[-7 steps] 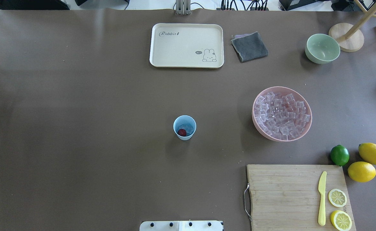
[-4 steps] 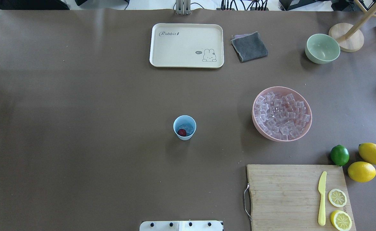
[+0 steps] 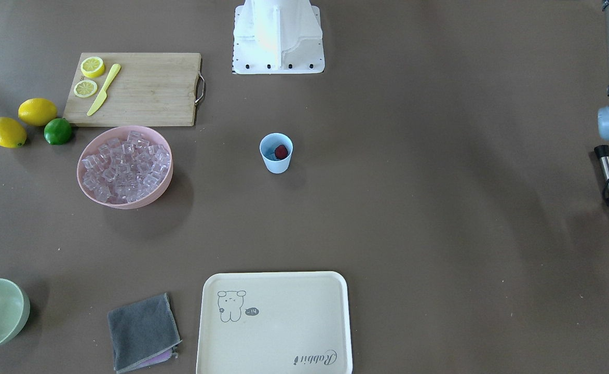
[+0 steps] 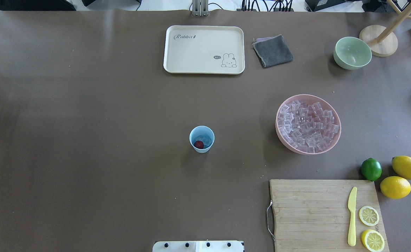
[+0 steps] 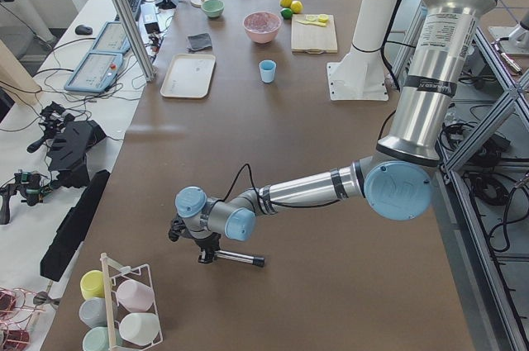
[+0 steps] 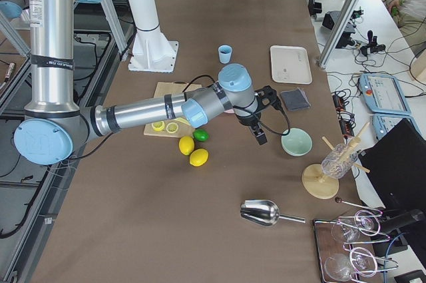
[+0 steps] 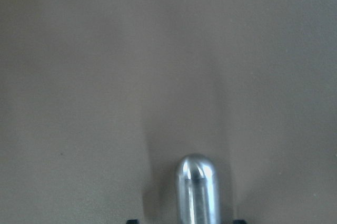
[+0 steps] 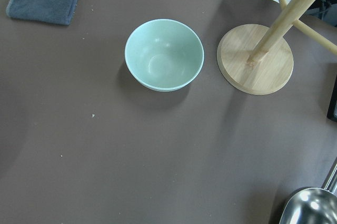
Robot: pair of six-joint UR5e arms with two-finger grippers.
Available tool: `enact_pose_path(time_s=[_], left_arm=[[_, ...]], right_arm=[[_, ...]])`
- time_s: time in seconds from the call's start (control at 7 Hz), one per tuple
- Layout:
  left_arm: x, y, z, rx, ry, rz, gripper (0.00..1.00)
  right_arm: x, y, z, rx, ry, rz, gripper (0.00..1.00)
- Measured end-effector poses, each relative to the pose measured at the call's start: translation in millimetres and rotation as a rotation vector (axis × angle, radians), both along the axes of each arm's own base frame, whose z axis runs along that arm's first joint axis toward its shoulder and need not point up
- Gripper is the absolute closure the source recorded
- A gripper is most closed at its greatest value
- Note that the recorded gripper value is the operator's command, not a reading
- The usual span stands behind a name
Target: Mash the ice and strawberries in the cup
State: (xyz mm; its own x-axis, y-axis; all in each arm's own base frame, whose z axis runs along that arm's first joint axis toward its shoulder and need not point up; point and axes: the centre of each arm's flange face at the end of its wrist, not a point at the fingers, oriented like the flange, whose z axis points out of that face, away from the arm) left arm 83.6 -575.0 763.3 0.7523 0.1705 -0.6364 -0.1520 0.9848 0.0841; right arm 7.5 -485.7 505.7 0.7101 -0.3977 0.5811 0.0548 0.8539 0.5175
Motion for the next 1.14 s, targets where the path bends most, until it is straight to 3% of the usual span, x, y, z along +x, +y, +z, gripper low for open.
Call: enact_pose_path(time_s=[0.29,0.57,0.86,1.14], left_arm=[[-16.9,-22.9,-51.8,0.091,0.032,-0.052,1.00],[-10.4,-68.1,-148.2,0.213,0.097,-0.100,1.00],[10.2,-106.5,-241.6,0.375,0.190,-0.115,1.00],[59.4,-115.2,-314.9,0.525,0.318,-0.126,1.00]], right_arm=[[0.9,0.0,0.2,-0.001,-0.001,0.001,0.00],[5.7,-0.1,-2.3,0.003,-0.005,0.009,0.00],[11.5,1.3,-5.6,0.007,-0.014,0.017,0.00],[13.2,-1.5,-4.1,0.001,-0.015,0.025,0.00]])
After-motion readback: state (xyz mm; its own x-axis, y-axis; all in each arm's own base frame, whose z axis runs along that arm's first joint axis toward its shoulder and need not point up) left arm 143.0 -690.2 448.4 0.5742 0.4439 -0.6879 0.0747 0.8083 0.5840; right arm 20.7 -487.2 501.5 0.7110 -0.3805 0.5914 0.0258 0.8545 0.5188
